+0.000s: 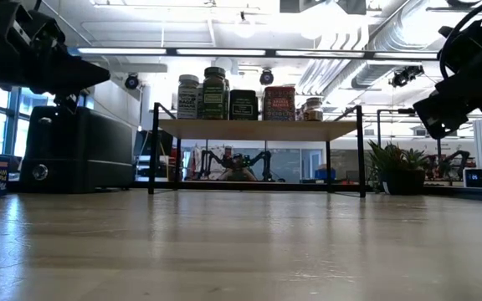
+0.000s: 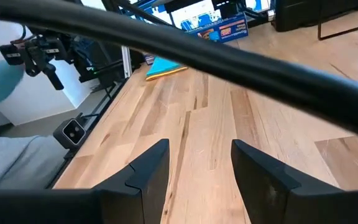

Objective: Shelf spices
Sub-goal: Return to Home Position

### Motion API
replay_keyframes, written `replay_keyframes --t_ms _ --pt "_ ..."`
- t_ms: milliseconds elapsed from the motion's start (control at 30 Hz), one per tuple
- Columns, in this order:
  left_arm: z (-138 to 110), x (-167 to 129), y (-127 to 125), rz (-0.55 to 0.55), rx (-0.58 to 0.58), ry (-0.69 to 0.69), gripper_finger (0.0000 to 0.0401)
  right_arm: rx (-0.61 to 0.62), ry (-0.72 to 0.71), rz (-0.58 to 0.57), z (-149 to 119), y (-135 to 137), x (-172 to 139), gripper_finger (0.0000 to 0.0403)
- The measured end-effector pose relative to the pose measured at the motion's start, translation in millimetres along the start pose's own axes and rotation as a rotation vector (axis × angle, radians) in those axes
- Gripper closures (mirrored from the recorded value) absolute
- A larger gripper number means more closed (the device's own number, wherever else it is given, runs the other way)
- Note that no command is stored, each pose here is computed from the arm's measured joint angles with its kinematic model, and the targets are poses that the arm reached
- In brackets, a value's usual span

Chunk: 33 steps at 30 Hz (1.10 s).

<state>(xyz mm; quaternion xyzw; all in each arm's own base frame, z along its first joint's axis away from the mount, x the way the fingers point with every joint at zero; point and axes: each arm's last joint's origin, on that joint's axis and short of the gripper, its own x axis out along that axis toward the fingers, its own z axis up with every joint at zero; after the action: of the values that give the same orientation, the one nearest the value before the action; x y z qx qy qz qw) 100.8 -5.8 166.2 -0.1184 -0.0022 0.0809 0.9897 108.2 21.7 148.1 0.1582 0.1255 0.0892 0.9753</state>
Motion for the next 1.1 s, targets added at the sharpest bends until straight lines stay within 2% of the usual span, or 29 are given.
replay_keyframes --t_ms 300,700,1100 --pt "0.0 0.0 0.0 0.0 0.001 0.0 0.04 -0.006 -0.007 0.003 0.2 1.2 -0.6 0.0236" --pt "8.2 -4.7 1.7 0.018 -0.028 -0.096 0.04 -0.017 -0.234 0.133 15.5 12.9 -18.0 0.0236" --pt "9.2 -3.9 5.9 0.063 -0.027 -0.108 0.04 -0.018 -0.211 0.124 13.5 12.1 -17.0 0.0236"
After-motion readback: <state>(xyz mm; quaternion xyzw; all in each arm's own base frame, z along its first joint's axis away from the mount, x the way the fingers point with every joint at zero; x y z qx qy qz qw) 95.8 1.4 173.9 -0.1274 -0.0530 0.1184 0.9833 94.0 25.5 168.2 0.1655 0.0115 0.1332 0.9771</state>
